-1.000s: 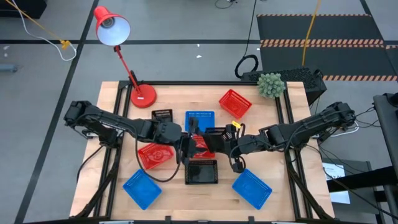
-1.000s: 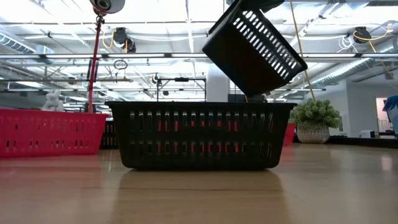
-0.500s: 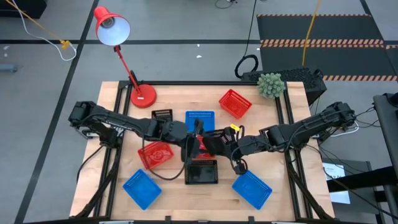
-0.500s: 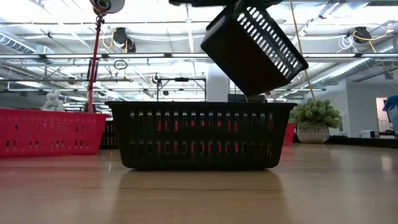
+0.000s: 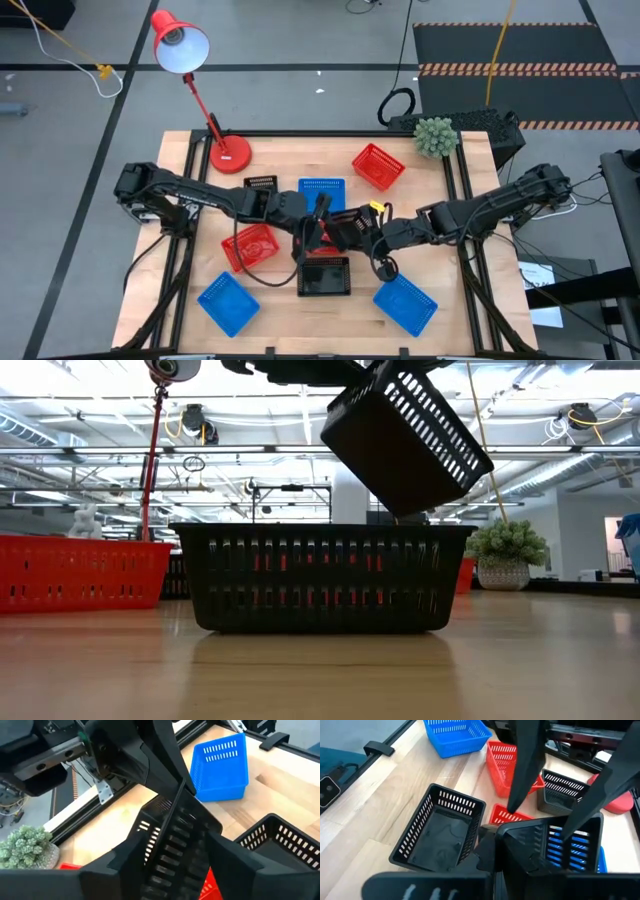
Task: Stack baskets by color
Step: Stack the top right black bin on the bottom black bin
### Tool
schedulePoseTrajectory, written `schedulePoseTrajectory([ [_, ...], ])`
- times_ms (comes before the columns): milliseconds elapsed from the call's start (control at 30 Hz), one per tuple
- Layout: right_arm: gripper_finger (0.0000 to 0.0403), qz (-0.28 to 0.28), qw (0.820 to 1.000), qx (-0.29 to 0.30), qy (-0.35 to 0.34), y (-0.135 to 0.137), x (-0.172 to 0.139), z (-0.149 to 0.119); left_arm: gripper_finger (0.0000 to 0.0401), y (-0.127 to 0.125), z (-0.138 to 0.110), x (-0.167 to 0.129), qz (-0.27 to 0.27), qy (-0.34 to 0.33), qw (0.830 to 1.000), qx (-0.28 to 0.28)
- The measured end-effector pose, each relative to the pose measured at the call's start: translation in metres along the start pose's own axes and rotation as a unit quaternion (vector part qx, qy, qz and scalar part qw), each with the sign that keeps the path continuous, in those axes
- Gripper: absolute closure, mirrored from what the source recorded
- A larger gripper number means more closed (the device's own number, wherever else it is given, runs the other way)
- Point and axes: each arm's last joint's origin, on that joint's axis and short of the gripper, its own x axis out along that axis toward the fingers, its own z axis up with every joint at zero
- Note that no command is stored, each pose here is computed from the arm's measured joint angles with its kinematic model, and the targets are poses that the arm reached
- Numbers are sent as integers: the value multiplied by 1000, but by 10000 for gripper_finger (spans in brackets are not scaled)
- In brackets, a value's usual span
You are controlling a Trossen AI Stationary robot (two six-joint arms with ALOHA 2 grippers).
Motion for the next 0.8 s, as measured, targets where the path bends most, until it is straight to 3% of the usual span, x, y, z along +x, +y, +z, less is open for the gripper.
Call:
schedulePoseTrajectory([
  [300,391,2,1000,-5,3,0,0,-1,300,0,0,0,2,0,1000,30],
  [567,391,3,1000,-27,3,1,0,-1,363,1,1,0,3,-3,999,34],
  [700,391,4,999,-36,0,1,-1,0,376,0,4,0,8,-15,1000,20],
  [800,391,5,999,-41,-4,1,-1,1,358,-2,7,0,11,-19,1000,20],
])
